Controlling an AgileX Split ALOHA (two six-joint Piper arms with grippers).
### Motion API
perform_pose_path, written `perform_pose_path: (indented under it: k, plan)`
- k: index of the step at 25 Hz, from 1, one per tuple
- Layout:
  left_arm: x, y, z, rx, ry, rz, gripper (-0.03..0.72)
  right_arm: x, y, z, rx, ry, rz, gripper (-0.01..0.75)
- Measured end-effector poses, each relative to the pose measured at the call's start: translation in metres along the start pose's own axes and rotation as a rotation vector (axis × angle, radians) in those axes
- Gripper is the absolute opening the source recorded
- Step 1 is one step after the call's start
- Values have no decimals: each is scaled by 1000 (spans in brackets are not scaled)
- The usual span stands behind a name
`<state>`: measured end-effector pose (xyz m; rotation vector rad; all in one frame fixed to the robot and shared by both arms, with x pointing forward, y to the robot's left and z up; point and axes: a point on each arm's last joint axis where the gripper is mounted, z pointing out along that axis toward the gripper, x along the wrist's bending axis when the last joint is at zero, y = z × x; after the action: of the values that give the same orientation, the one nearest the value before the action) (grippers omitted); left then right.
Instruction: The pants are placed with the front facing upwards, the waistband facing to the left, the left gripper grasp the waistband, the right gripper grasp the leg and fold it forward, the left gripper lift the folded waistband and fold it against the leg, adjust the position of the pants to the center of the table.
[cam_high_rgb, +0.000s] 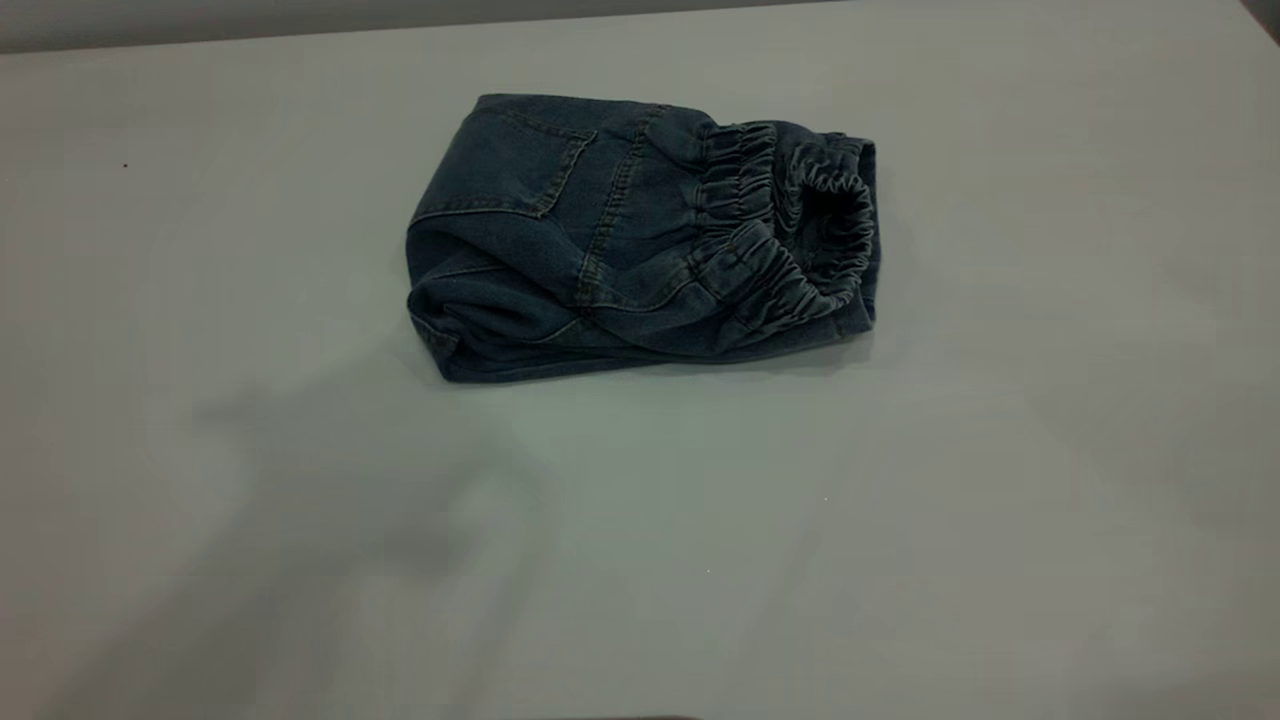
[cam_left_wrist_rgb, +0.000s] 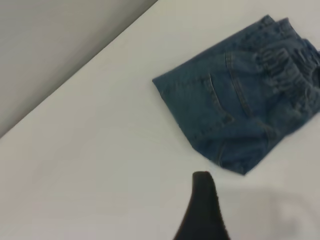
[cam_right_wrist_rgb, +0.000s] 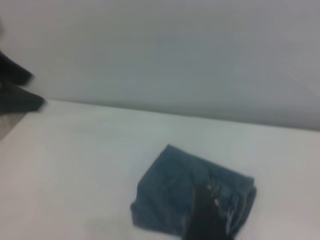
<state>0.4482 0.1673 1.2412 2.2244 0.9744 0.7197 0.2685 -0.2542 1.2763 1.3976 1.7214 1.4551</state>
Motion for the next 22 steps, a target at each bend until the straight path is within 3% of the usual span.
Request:
perform_pose_path:
  k: [6,13,22]
  plan:
    - [-5,-59,-47,-33,-9,-29,519,6,-50,-15,-2,-16,-8,438]
    - [-23,-140,-81,-86,-90,-72,519,3,-109,-21,9,-55,-17,438]
    - [-41,-224,-96,-180,-122,-71,519,-34,-187,2,124,-244,-30,438]
